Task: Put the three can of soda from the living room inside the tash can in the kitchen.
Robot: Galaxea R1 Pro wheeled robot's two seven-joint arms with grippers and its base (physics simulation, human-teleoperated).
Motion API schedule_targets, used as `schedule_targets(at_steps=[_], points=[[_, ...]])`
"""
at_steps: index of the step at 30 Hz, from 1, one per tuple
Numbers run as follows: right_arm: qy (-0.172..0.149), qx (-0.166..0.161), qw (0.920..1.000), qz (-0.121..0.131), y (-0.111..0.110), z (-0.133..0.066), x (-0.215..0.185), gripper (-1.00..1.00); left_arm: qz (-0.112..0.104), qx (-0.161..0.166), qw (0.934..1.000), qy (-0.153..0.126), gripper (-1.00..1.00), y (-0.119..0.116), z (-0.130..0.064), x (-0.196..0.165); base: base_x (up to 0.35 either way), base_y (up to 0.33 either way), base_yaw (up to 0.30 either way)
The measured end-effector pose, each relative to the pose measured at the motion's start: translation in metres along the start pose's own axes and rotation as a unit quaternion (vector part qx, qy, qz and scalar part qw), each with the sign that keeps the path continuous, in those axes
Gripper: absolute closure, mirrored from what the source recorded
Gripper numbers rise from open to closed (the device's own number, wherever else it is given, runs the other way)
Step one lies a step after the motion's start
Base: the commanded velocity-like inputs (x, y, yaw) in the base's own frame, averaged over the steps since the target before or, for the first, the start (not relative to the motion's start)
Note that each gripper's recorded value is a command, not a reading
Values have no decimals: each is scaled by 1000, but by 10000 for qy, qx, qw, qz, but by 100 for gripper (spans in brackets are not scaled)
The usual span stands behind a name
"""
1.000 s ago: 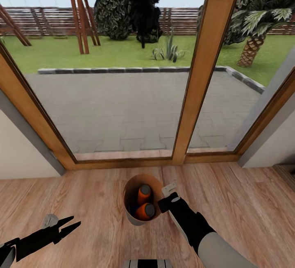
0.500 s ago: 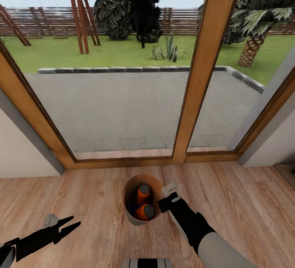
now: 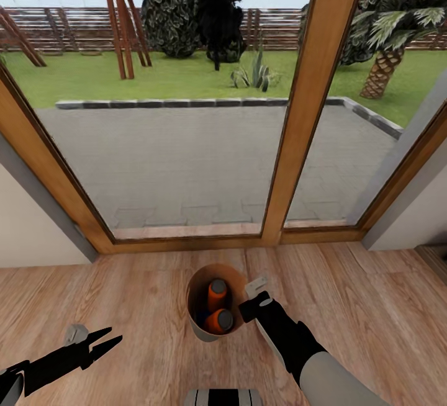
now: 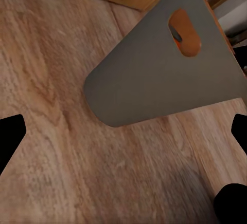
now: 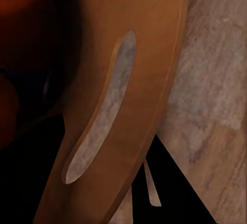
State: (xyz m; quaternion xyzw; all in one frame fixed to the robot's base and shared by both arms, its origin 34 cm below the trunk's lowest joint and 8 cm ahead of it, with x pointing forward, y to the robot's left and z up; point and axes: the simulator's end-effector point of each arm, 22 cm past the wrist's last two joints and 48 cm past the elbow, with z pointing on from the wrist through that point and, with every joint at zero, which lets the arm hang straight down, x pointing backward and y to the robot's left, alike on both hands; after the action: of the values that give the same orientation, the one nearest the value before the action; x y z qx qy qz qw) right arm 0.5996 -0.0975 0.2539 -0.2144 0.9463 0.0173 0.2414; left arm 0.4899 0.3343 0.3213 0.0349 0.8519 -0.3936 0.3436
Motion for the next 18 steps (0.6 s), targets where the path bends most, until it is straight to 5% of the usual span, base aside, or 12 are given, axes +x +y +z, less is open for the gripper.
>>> schedule_targets(at_steps=[18], points=[[95, -44, 9999, 18, 3, 7, 9, 100, -69, -22, 9999, 72, -100, 4, 2, 8, 0, 0, 0]])
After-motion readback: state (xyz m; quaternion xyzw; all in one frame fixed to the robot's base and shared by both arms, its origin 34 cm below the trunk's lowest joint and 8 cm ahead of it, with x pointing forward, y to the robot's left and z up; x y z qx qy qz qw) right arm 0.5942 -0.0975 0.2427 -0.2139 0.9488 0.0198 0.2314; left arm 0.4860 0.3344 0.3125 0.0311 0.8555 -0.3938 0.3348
